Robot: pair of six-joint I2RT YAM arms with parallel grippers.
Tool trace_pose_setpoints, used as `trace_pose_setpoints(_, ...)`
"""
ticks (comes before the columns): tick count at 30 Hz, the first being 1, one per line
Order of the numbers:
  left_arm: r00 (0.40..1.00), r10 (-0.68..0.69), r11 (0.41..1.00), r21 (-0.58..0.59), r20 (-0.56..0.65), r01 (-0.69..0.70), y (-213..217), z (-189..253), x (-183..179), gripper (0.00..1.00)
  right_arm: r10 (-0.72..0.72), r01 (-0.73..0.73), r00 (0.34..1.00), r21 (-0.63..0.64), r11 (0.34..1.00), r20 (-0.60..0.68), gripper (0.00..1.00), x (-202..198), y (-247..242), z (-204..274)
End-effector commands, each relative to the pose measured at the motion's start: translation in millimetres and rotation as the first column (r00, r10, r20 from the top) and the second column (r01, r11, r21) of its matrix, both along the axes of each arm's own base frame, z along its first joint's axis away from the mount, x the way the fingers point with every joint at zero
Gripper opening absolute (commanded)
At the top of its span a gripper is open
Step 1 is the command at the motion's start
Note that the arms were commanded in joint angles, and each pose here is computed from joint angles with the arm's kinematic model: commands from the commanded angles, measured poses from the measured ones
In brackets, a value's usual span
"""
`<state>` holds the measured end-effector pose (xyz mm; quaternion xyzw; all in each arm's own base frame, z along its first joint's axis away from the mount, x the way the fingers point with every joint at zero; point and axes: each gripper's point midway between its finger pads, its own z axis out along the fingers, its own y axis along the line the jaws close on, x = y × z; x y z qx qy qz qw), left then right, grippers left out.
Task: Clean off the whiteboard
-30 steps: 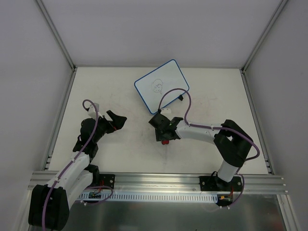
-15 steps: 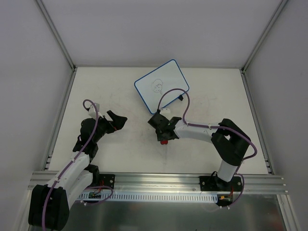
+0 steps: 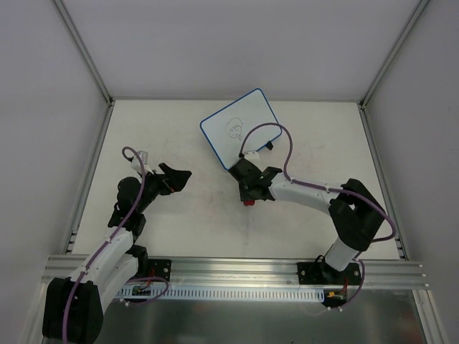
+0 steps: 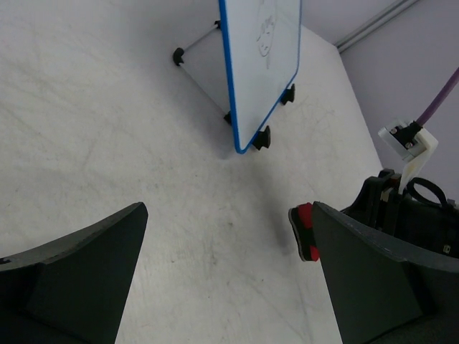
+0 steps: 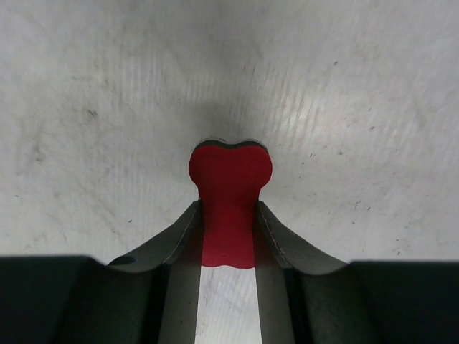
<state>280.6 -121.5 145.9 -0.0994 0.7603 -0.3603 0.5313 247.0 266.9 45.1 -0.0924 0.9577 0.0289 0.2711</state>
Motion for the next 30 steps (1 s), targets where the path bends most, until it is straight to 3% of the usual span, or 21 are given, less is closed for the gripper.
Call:
trace_pose_setpoints(1,0.984,-0.086,0.995,-0.036,0.157,0.092,-14.6,32.7,-0.9,0.99,0.046,-0.057,0.988,0.067,0.996,0.145,0.0,27.5,6.1,64.3)
trace_pose_setpoints(3,0.958,-0.145,0.985,-0.058,0.248,0.164,-24.7,49.9,-5.9,0.99,0.049,-0.064,0.982,0.079,0.995,0.184,0.0,37.0,5.5,81.8)
trace_pose_setpoints(8,0.944,-0.045,0.993,-0.086,0.327,0.077,-12.9,64.1,9.0,0.99,0.117,-0.142,0.956,0.074,0.987,0.27,0.0,56.9,14.7,114.2)
trace_pose_setpoints(11,0.946,-0.024,0.997,-0.066,0.322,0.047,-10.7,69.9,26.9,0.99,0.219,-0.239,0.924,0.029,0.97,0.313,0.0,68.0,26.7,130.8)
trace_pose_setpoints(15,0.976,-0.034,0.998,-0.052,0.215,0.046,-15.7,55.7,54.0,0.99,0.28,-0.302,0.894,0.008,0.953,0.35,0.0,82.7,35.9,148.4)
trace_pose_setpoints(22,0.968,-0.113,0.985,-0.102,0.223,0.138,-34.6,58.1,77.0,0.99,0.287,-0.397,0.876,0.241,0.886,0.388,0.0,100.6,56.9,171.0)
trace_pose_setpoints(30,0.96,-0.128,0.977,-0.133,0.248,0.165,-45.4,51.5,120.8,0.98,0.341,-0.46,0.814,0.163,0.873,0.471,0.0,127.6,62.3,185.4)
